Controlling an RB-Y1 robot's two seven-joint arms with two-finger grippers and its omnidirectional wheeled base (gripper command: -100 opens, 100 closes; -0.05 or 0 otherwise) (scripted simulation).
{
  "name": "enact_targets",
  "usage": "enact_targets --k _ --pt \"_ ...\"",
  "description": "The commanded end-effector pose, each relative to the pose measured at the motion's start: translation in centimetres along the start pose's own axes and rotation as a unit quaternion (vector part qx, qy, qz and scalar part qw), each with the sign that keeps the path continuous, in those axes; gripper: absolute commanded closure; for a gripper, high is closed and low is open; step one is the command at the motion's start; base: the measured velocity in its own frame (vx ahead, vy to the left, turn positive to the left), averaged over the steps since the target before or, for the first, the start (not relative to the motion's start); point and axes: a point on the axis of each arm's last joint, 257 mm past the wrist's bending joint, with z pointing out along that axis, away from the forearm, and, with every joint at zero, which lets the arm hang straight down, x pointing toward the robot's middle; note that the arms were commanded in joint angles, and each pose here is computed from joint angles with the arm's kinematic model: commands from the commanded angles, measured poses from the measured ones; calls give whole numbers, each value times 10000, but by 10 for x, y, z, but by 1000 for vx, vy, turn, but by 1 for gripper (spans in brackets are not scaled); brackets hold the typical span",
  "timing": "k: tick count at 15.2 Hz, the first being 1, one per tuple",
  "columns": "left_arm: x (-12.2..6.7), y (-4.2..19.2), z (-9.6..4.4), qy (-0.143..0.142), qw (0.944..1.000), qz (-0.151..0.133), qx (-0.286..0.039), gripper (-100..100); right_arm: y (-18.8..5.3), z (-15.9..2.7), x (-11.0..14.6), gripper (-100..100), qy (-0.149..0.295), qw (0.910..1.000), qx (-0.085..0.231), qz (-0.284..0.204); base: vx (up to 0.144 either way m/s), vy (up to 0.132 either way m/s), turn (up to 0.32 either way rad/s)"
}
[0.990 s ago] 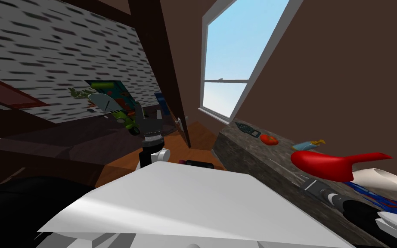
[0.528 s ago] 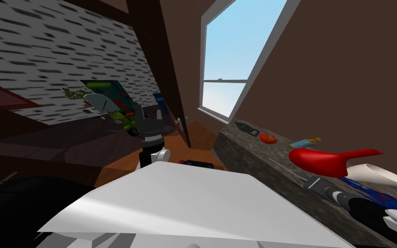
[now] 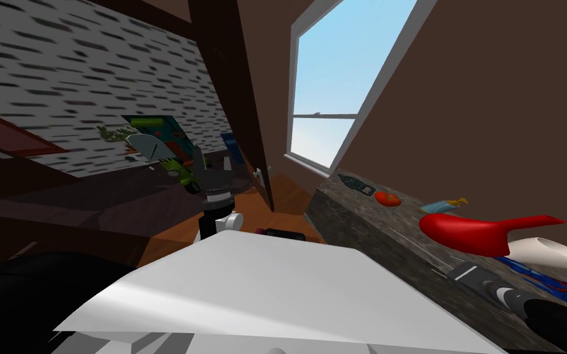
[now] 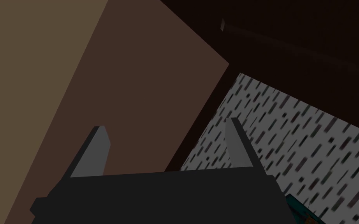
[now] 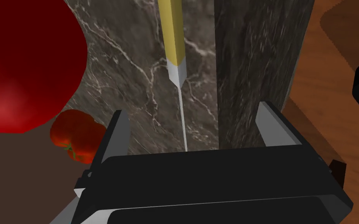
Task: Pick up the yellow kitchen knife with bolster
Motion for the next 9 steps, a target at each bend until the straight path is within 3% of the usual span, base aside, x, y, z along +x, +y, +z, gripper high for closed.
enact_targets --k 1,5,7,8,9 --pt "0 0 0 0 10000 0 0 0 -19 4 -23 -100 -182 9994 175 -225 17 26 36" --pt "0 0 0 1 10000 1 0 0 -16 13 -44 -100 -352 9982 159 -453 -2 -26 -11" --pt "0 0 0 1 10000 1 0 0 -7 16 -30 -100 -220 9989 203 -357 13 -20 63" --pt "0 0 0 1 10000 1 0 0 -12 14 -35 -100 -280 9988 173 -367 38 -9 77" --pt "0 0 0 1 10000 1 0 0 -11 14 -34 100 -268 9988 179 -368 11 -5 3"
